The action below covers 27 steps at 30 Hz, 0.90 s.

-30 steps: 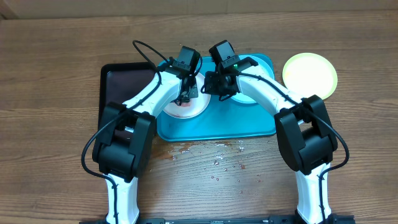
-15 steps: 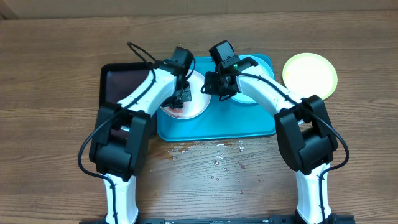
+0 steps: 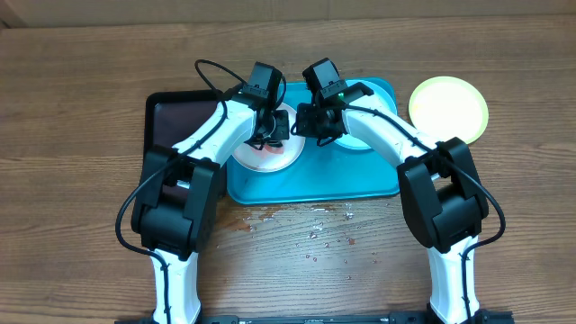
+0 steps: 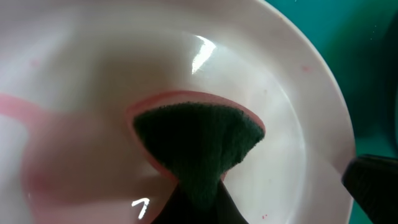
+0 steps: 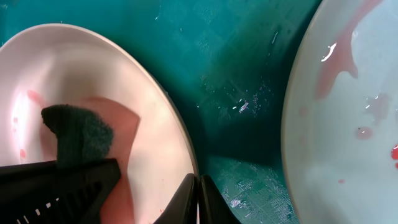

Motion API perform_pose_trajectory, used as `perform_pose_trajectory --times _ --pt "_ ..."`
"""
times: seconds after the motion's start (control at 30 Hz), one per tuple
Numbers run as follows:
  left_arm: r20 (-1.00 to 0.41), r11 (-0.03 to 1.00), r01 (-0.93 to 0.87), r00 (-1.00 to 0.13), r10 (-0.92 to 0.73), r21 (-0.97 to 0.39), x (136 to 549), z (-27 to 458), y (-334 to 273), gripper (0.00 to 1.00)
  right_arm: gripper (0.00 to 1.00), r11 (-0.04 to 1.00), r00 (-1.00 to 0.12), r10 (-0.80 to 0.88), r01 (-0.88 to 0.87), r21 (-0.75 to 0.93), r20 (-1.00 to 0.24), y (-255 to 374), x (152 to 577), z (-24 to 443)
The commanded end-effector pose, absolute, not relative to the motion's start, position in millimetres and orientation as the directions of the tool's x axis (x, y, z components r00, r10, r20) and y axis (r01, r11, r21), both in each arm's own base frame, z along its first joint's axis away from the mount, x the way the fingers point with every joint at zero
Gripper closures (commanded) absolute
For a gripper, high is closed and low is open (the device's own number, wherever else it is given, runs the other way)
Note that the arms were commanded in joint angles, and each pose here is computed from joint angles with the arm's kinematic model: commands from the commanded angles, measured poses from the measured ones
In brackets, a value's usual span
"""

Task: Clean dirty plates on tray and stack at the side
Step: 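Wipe the white plate's rim area with the sponge in the left gripper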

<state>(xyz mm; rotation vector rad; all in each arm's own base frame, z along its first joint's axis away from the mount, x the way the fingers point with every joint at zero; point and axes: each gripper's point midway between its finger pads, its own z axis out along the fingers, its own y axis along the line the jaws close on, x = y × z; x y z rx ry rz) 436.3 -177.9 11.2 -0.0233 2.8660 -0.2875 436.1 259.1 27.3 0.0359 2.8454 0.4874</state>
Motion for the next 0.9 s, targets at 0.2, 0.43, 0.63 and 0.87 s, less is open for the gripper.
perform_pose_trajectory --times 0.2,0.43,0.63,0.87 --pt "-0.285 0.995 -0.051 -0.958 -0.023 0.09 437 -13 -128 0.96 0.96 0.934 -0.967 0.062 -0.031 0.357 -0.247 268 436 33" --pt "-0.225 0.983 -0.064 -0.974 -0.023 0.174 419 -15 -112 0.96 0.96 0.934 -0.968 0.062 -0.031 0.356 -0.245 267 436 33" --pt "-0.109 0.99 -0.056 -0.993 -0.042 0.13 393 -20 -118 0.96 0.96 0.934 -0.967 0.062 -0.031 0.356 -0.246 267 436 33" --pt "0.012 0.998 0.006 -1.0 0.007 -0.056 371 -22 -150 0.96 0.96 0.934 -0.967 0.062 -0.032 0.357 -0.248 268 436 33"
